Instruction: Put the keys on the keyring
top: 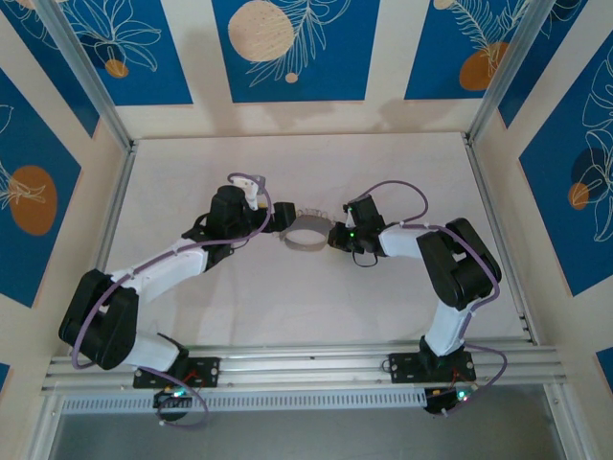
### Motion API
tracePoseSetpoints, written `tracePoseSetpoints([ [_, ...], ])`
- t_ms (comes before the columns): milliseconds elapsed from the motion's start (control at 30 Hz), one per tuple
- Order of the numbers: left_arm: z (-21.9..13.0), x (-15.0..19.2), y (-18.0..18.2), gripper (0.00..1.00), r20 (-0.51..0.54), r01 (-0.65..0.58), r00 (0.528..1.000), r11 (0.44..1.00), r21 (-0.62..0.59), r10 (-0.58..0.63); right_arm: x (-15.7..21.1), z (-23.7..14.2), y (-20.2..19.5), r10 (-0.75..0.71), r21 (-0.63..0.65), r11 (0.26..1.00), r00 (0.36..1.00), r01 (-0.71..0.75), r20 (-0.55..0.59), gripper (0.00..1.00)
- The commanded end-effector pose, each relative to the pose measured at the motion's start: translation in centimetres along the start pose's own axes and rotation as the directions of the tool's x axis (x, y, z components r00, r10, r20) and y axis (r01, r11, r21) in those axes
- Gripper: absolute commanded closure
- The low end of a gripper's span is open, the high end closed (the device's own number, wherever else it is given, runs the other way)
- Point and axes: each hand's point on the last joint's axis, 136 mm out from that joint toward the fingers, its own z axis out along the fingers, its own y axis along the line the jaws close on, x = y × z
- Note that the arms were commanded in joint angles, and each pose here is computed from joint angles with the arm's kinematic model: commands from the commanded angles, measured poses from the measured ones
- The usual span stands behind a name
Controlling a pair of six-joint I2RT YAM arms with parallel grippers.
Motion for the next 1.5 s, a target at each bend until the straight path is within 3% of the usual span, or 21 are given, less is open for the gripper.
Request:
tracePoseSetpoints([
  [0, -0.4, -0.9, -1.4, 0.0, 0.028, -0.026, 0.999, 0.999, 0.041, 0.025, -0.2, 0.2, -0.1, -0.009, 0.004, 1.0, 1.0, 0.009, -0.008, 0.97],
  [267, -0.4, -1.0, -1.4, 0.0, 0.031, -0.026, 0.999, 0.999, 0.04, 0.025, -0.4, -0.2, 0.0, -0.023, -0.002, 1.0, 1.0, 0.023, -0.004, 1.0],
  [467, -0.9, -1.4, -1.4, 0.0, 0.045, -0.031, 0.999, 0.999, 0.027, 0.03, -1.9, -2.8, 3.6, -0.157, -0.135, 0.978, 0.987, 0.159, 0.024, 1.0],
  [567, -1.6, -2.2, -1.8, 0.0, 0.057, -0.051, 0.997, 0.998, 0.031, 0.049, -2.7, -4.9, 6.0, -0.257, -0.231, 0.937, 0.965, 0.263, 0.058, 1.0],
  [700, -2.6, -3.6, -3.5, 0.0, 0.057, -0.117, 0.992, 0.991, 0.071, 0.113, -3.2, -8.4, 9.7, -0.381, -0.401, 0.824, 0.915, 0.401, 0.132, 1.0],
  [967, -3.8, -6.5, -6.7, 0.09, 0.064, -0.203, 0.979, 0.966, 0.159, 0.195, -4.4, -14.6, 14.3, -0.452, -0.584, 0.627, 0.852, 0.515, 0.266, 1.0],
  [1267, -3.7, -7.4, -8.8, 0.17, 0.056, -0.222, 0.975, 0.932, 0.287, 0.215, -5.3, -18.3, 16.0, -0.451, -0.648, 0.537, 0.833, 0.54, 0.32, 1.0],
  [1467, -2.9, -6.2, -10.3, 0.35, 0.033, -0.206, 0.977, 0.883, 0.422, 0.212, -5.5, -19.0, 16.4, -0.436, -0.684, 0.506, 0.84, 0.525, 0.322, 1.0],
])
